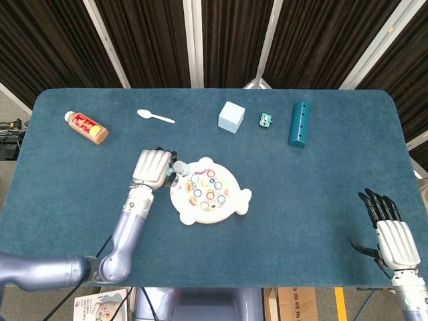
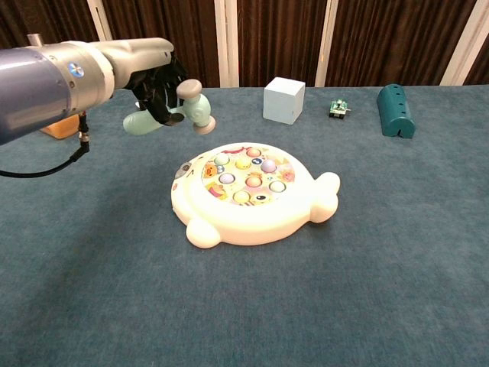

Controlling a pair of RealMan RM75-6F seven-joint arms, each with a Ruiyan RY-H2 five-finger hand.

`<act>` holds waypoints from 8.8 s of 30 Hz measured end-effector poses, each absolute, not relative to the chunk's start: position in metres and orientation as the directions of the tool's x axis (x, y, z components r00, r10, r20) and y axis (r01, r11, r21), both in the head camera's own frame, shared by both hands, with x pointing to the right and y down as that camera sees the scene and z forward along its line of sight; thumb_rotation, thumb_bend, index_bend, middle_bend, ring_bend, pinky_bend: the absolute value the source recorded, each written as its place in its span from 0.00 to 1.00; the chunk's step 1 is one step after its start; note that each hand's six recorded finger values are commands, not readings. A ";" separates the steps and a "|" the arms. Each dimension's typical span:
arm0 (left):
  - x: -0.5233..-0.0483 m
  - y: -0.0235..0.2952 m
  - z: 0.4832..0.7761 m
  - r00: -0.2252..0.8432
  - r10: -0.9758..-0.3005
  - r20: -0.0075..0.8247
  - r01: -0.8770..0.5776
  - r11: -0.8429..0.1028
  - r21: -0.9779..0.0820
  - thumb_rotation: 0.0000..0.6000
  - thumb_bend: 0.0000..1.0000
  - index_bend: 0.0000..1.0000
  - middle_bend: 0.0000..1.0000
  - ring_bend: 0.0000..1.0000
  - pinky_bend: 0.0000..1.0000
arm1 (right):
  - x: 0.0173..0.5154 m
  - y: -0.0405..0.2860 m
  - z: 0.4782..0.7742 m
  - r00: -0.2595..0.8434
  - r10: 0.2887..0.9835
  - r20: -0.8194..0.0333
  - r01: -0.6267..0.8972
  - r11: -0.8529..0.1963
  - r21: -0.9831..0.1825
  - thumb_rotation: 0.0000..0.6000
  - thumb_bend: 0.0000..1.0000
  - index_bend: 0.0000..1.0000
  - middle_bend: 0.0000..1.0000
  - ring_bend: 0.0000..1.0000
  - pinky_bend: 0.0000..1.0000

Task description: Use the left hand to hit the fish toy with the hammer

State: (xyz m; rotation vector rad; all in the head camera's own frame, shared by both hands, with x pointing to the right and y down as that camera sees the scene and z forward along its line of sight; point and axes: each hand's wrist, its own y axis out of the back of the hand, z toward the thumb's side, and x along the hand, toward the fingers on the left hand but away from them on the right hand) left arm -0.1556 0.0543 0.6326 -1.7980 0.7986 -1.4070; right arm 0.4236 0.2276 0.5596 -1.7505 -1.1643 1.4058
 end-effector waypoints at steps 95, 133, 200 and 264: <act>-0.084 0.065 0.663 0.211 -0.698 0.685 0.185 -0.659 -0.729 1.00 0.62 0.75 0.55 0.37 0.46 | 0.423 0.226 0.558 0.062 0.897 -0.437 0.305 -0.434 -0.848 1.00 0.21 0.00 0.00 0.00 0.01; -0.256 0.085 0.636 0.180 -0.753 0.633 0.103 -0.626 -0.773 1.00 0.62 0.75 0.58 0.37 0.46 | 0.419 0.228 0.555 0.074 0.909 -0.411 0.263 -0.415 -0.871 1.00 0.21 0.00 0.00 0.00 0.01; -0.303 0.126 0.701 0.205 -0.699 0.685 0.128 -0.675 -0.727 1.00 0.38 0.51 0.48 0.32 0.44 | 0.416 0.229 0.556 0.082 0.910 -0.406 0.246 -0.413 -0.877 1.00 0.21 0.00 0.00 0.00 0.01; -0.389 0.167 0.579 0.131 -0.884 0.450 -0.014 -0.455 -0.890 1.00 0.07 0.00 0.01 0.00 0.00 | 0.414 0.235 0.557 0.080 0.893 -0.442 0.176 -0.449 -0.876 1.00 0.21 0.00 0.00 0.00 0.00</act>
